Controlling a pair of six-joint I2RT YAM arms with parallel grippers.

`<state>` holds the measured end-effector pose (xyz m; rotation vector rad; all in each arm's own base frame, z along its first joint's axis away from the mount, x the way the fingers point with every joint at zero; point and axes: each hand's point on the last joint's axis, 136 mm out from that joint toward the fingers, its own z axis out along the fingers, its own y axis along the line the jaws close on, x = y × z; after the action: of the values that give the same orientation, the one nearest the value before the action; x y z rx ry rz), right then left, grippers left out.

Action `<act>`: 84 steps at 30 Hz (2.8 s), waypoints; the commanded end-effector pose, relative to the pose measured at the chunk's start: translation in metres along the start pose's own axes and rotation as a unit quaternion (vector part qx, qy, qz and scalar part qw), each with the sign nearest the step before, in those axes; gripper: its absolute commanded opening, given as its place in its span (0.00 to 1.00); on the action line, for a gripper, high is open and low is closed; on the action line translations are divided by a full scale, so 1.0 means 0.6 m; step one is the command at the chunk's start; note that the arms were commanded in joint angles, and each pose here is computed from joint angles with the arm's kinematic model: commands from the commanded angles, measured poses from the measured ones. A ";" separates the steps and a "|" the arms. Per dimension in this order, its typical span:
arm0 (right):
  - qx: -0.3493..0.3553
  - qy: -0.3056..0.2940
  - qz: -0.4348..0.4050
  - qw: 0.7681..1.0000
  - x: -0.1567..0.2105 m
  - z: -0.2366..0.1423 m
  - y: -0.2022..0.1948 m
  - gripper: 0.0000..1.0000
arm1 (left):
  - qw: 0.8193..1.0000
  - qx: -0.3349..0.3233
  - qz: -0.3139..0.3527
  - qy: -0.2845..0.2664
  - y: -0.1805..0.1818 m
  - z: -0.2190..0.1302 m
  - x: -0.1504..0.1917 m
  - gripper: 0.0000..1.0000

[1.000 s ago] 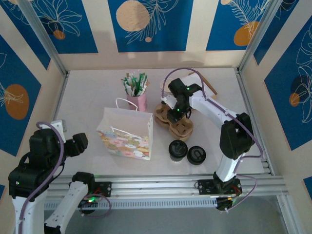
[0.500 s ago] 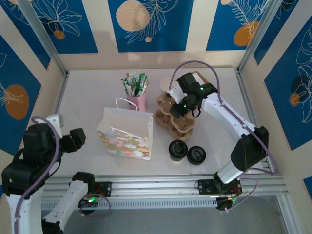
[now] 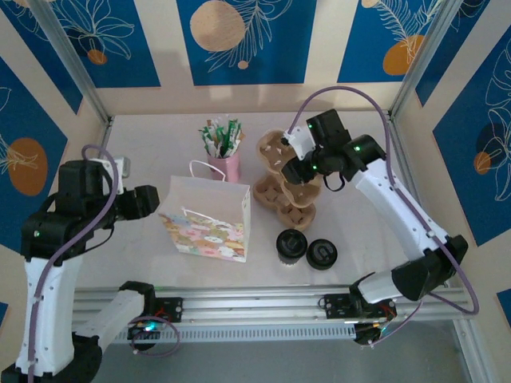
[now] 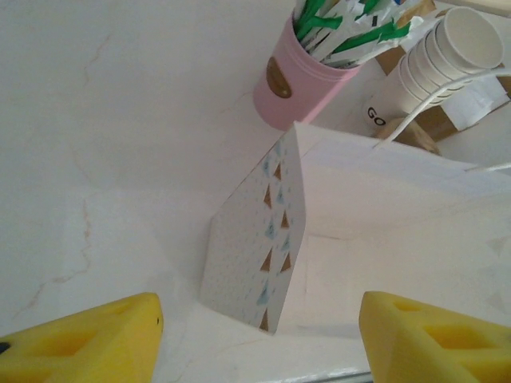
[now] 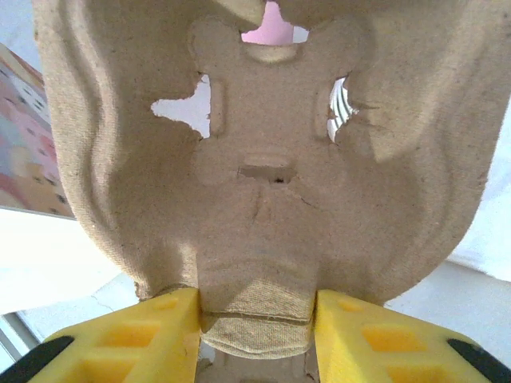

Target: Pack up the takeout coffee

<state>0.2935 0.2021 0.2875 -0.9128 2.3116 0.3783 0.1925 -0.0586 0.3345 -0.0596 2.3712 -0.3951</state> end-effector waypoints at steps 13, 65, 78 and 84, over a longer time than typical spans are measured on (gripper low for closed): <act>0.022 -0.192 -0.066 0.979 -0.134 -0.144 0.108 0.40 | 0.998 0.045 0.016 0.044 -0.023 0.048 0.012 0.65; -0.219 -0.280 -0.118 0.927 -0.222 -0.065 0.347 0.39 | 0.993 0.001 0.024 0.116 0.013 0.093 0.056 0.59; -0.233 -0.247 -0.123 0.933 -0.189 -0.025 0.354 0.39 | 0.994 -0.004 0.021 0.107 0.016 0.099 0.052 0.61; -0.235 -0.236 -0.128 0.934 -0.172 -0.017 0.354 0.39 | 0.995 -0.005 0.018 0.101 0.017 0.105 0.048 0.61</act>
<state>0.2054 0.4052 0.3674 -1.1547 1.6920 0.9379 0.2122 -0.0708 0.2713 0.0247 2.5736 -0.4026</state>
